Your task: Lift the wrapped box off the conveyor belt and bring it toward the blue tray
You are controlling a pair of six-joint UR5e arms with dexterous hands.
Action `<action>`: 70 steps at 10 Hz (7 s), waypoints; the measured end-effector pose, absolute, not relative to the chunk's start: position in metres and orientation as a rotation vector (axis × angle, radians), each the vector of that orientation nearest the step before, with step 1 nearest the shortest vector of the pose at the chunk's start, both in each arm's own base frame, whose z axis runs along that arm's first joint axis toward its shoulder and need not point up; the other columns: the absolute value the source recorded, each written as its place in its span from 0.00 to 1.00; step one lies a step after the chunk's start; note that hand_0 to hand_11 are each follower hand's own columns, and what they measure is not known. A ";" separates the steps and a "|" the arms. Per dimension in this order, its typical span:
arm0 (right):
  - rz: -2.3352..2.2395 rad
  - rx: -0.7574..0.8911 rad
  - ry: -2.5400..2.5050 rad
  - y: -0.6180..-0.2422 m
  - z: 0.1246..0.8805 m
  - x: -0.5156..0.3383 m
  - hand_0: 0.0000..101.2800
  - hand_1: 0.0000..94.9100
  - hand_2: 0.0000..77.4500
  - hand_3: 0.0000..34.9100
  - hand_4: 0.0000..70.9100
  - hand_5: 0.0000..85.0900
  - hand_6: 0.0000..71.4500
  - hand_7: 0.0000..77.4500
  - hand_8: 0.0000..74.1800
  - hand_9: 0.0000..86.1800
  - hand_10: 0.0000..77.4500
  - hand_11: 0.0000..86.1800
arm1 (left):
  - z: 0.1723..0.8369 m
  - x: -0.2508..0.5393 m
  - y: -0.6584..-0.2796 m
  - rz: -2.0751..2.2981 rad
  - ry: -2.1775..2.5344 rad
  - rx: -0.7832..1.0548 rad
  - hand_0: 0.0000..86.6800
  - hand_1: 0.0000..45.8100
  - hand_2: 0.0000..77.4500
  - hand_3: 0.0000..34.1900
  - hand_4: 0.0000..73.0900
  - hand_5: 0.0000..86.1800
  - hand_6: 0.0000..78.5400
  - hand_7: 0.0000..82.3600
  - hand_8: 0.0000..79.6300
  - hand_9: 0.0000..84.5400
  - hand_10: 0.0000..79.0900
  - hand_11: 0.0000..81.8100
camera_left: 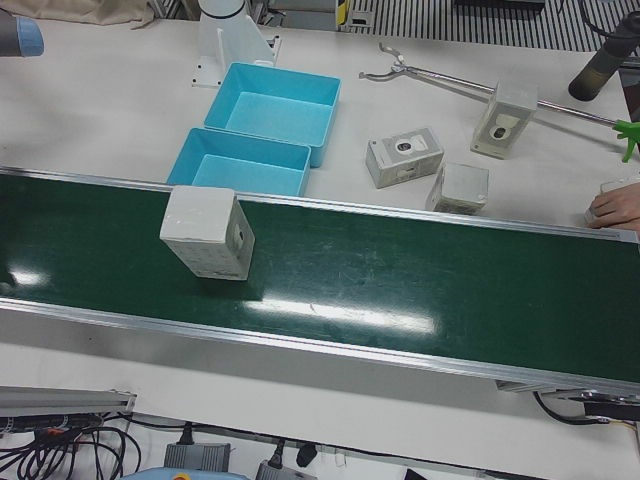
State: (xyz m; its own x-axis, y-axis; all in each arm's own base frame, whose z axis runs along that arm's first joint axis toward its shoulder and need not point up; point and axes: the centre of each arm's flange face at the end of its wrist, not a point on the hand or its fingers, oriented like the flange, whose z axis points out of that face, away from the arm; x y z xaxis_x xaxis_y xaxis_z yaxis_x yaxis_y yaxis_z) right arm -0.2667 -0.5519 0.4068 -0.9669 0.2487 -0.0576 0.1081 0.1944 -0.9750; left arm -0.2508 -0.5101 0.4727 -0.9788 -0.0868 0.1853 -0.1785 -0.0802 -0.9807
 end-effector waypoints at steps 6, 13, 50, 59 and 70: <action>1.892 -0.351 -2.339 -0.552 0.406 -0.267 0.48 0.17 0.13 0.00 0.15 0.20 0.05 0.05 0.00 0.03 0.00 0.01 | 0.473 -0.251 -0.510 2.243 -2.087 0.302 0.00 0.00 0.01 0.00 0.00 0.01 0.01 0.01 0.01 0.00 0.01 0.01; 1.891 -0.352 -2.339 -0.552 0.406 -0.267 0.48 0.17 0.13 0.00 0.15 0.21 0.05 0.05 0.00 0.03 0.00 0.01 | 0.473 -0.251 -0.510 2.243 -2.087 0.302 0.00 0.00 0.01 0.00 0.00 0.01 0.01 0.01 0.01 0.00 0.01 0.01; 1.913 -0.352 -2.307 -0.558 0.419 -0.275 0.48 0.18 0.19 0.00 0.11 0.23 0.05 0.05 0.00 0.03 0.00 0.01 | 0.473 -0.251 -0.510 2.243 -2.087 0.302 0.00 0.00 0.01 0.00 0.00 0.01 0.01 0.01 0.01 0.00 0.01 0.01; 1.888 -0.353 -2.313 -0.569 0.400 -0.293 0.49 0.20 0.19 0.00 0.15 0.22 0.05 0.05 0.00 0.03 0.00 0.01 | 0.473 -0.251 -0.510 2.243 -2.087 0.302 0.00 0.00 0.01 0.00 0.00 0.01 0.01 0.01 0.01 0.00 0.01 0.01; 1.609 -0.631 -2.366 -0.579 0.225 -0.325 0.58 0.19 0.37 0.00 0.31 0.70 0.51 0.42 0.57 0.47 0.44 0.44 | 0.473 -0.251 -0.510 2.243 -2.087 0.302 0.00 0.00 0.01 0.00 0.00 0.01 0.01 0.01 0.01 0.01 0.01 0.01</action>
